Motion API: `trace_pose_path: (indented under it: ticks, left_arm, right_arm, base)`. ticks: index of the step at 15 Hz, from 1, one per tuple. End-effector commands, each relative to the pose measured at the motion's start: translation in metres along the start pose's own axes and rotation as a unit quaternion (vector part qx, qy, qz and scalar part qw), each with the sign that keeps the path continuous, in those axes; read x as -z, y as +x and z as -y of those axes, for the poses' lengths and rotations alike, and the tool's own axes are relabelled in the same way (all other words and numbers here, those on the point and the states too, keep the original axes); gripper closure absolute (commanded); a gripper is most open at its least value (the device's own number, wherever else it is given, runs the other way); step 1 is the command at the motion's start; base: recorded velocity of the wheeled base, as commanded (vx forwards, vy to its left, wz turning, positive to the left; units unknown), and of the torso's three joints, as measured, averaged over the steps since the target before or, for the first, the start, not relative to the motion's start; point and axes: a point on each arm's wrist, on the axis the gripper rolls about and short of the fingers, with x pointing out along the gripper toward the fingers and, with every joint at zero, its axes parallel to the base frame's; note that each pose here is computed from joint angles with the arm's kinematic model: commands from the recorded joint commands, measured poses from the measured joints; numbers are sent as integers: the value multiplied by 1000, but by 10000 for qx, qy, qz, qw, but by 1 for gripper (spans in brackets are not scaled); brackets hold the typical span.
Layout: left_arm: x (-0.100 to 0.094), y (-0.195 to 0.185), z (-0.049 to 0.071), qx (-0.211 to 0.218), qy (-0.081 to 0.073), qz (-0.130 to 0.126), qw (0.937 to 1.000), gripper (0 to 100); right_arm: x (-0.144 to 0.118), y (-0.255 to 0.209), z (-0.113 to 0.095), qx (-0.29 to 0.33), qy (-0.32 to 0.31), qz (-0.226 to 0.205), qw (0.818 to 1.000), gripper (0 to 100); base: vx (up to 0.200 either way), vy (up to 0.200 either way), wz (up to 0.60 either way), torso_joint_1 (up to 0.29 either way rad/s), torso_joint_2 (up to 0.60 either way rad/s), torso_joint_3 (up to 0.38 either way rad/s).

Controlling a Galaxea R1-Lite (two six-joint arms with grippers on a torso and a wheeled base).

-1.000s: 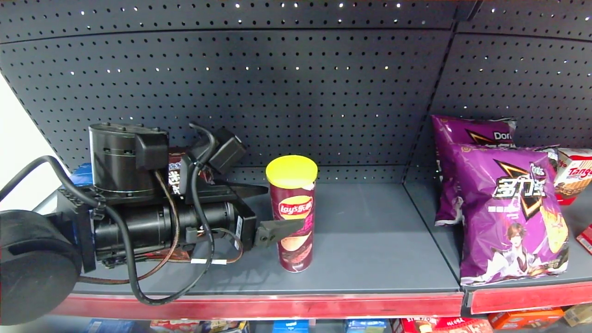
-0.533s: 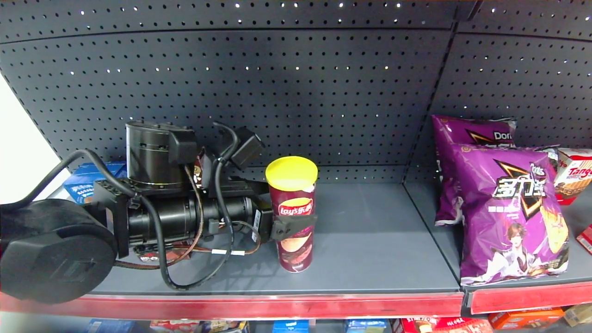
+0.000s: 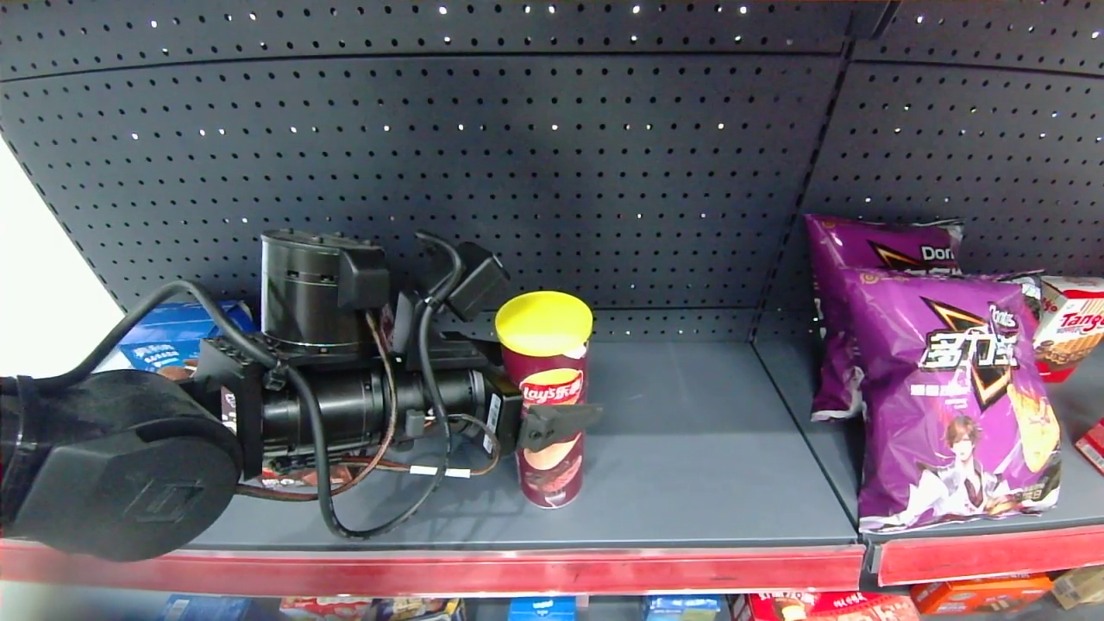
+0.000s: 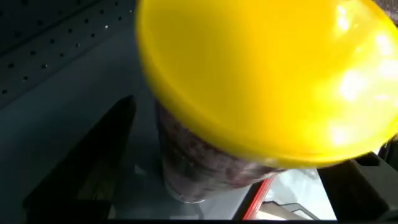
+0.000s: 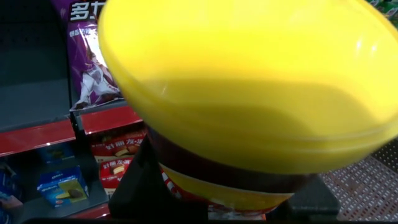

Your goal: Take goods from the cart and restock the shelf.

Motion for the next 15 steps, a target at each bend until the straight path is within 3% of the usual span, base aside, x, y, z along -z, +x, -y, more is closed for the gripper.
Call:
trace_pose_path:
  ticks: [1, 8, 12, 15]
  left_arm:
    - [-1, -2, -2, -42, -8, 20, 10000, 0]
    - [2, -44, 13, -62, 37, 172, 9998, 0]
    - [-1, -94, 7, -578, 40, 562, 9967, 0]
    - [1, -129, 14, -845, 101, 861, 9926, 0]
  right_arm:
    - [0, 0, 0, -1, -3, 0, 10000, 100]
    - [0, 0, 0, 7, -3, 0, 10000, 100]
    - [0, -1, 0, 8, -1, 15, 10000, 100]
    - [2, 2, 0, -5, -12, -60, 10000, 100]
  base:
    - [0, 0, 0, 0, 0, 0]
    - [0, 0, 0, 0, 0, 0]
    - [0, 0, 0, 0, 0, 0]
    - [0, 0, 0, 0, 0, 0]
